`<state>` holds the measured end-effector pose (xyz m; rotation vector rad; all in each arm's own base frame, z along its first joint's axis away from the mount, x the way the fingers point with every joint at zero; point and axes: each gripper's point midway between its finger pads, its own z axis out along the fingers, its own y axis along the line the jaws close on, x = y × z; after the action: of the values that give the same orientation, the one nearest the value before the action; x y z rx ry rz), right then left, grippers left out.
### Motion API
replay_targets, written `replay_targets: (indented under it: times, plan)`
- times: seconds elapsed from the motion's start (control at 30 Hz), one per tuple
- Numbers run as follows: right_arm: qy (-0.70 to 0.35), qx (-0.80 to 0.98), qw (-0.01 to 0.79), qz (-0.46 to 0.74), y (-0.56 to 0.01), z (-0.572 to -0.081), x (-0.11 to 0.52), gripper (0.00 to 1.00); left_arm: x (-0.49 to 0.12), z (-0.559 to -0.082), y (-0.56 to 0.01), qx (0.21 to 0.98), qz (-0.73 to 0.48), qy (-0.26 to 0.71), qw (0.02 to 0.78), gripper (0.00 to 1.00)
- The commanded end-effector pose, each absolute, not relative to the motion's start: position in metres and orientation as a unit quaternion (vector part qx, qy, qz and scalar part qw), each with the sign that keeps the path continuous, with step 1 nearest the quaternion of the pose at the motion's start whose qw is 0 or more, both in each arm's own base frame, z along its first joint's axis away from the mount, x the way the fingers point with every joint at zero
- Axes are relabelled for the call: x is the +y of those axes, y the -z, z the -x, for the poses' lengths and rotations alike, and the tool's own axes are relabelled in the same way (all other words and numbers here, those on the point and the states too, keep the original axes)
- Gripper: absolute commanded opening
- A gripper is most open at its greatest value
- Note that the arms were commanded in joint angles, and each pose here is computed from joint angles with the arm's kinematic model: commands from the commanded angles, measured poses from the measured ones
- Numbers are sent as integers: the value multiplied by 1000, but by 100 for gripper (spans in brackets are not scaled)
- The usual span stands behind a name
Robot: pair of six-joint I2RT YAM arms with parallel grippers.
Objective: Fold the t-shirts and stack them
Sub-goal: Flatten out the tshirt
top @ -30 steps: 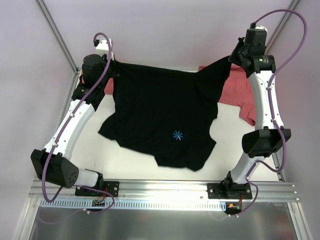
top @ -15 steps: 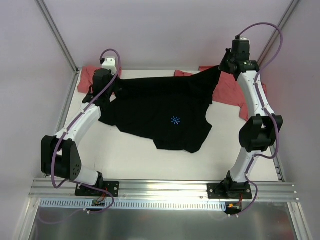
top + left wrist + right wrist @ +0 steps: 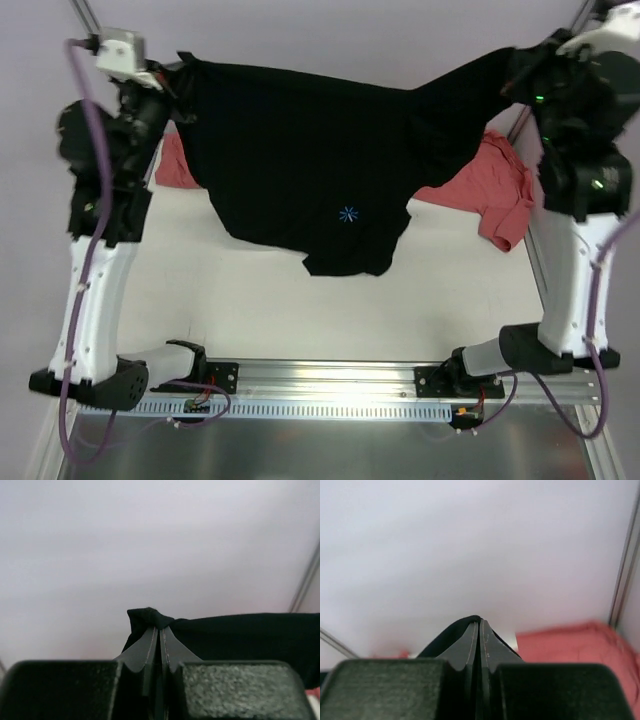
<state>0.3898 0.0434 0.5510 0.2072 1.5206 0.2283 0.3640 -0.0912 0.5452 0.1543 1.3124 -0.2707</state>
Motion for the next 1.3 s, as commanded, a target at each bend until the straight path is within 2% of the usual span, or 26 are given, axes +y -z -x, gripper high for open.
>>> replay_targets:
  times: [0.0,0.23,0.37,0.53,0.63,0.73,1.0,1.1,1.27]
  plan:
    - [-105,597,790,-86,-637,-306,27,0,-93,-292,-614,540,-117,151,820,0]
    - [-135,499,852,-82,-688,-156,10,0,-77,-186,-659,480,-107,180,852,0]
    - [-138,456,874,-94,-701,-93,-3,0,-64,-131,-677,452,-101,182,868,0]
    - [-175,448,872,-93,-701,-74,2,0,-51,-91,-694,427,-88,175,883,0]
    - [-184,471,857,-94,-694,-95,9,0,-46,-91,-692,431,-79,165,884,0]
    - [-191,511,833,-91,-682,-134,19,0,-47,-110,-686,447,-78,156,877,0]
    - [-177,631,750,-86,-620,-254,43,0,-63,-196,-662,491,-77,148,855,0]
    - [-168,657,730,-83,-602,-288,47,0,-73,-224,-664,493,-82,159,851,0]
    - [-159,654,735,-87,-603,-315,47,0,-83,-263,-666,492,-85,167,850,0]
